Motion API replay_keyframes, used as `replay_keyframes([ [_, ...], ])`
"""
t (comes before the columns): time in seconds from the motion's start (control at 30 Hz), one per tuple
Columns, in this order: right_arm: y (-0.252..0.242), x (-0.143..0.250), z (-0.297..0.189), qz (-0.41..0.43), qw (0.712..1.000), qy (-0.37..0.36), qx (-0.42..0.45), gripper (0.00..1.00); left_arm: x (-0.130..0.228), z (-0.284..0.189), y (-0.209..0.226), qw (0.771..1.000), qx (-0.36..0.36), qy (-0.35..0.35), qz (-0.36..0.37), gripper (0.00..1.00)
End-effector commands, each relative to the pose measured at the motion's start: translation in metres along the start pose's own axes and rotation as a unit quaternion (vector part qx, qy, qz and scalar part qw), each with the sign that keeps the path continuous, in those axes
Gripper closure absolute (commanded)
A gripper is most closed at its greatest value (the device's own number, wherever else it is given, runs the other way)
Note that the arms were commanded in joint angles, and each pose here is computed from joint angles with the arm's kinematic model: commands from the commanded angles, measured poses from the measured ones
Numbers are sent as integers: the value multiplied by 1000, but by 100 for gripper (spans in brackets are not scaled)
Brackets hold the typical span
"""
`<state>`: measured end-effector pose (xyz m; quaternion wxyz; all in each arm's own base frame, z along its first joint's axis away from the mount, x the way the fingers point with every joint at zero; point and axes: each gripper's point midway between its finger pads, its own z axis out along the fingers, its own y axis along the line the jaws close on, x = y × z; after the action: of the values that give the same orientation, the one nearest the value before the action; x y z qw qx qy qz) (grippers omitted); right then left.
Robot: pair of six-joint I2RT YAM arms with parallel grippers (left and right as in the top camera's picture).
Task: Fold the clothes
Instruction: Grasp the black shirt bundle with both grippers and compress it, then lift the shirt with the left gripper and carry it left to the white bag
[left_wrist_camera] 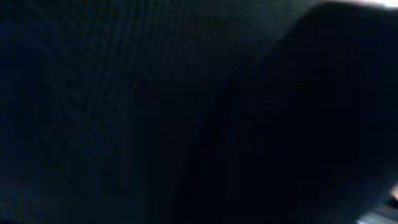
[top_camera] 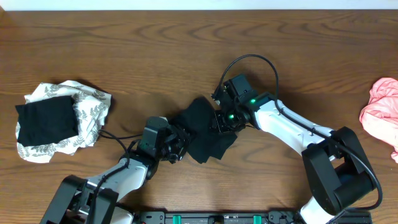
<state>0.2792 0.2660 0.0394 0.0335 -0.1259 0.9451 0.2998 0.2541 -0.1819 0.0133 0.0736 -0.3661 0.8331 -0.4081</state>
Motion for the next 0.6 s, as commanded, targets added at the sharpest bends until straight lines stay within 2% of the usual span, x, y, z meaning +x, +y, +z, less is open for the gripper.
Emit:
replay_keyframes([
  [0.0,8,3,3,-1,1000,9,-13,83,-2,2,13,999,-16,-9,50,65],
  [0.17,9,2,1,-12,1000,5,-12,80,3,2,-3,986,18,4,164,81],
  [0.23,11,1,-3,-26,1000,1,-12,72,8,1,-14,979,43,15,197,93],
  [0.3,7,-2,-11,-33,999,-12,5,54,12,-1,-24,974,64,23,218,94],
  [0.33,3,-5,-17,-32,999,-21,22,41,14,-3,-28,972,70,25,222,94],
  [0.57,-35,-31,-112,-14,973,-156,169,23,20,-25,-75,953,138,11,271,94],
])
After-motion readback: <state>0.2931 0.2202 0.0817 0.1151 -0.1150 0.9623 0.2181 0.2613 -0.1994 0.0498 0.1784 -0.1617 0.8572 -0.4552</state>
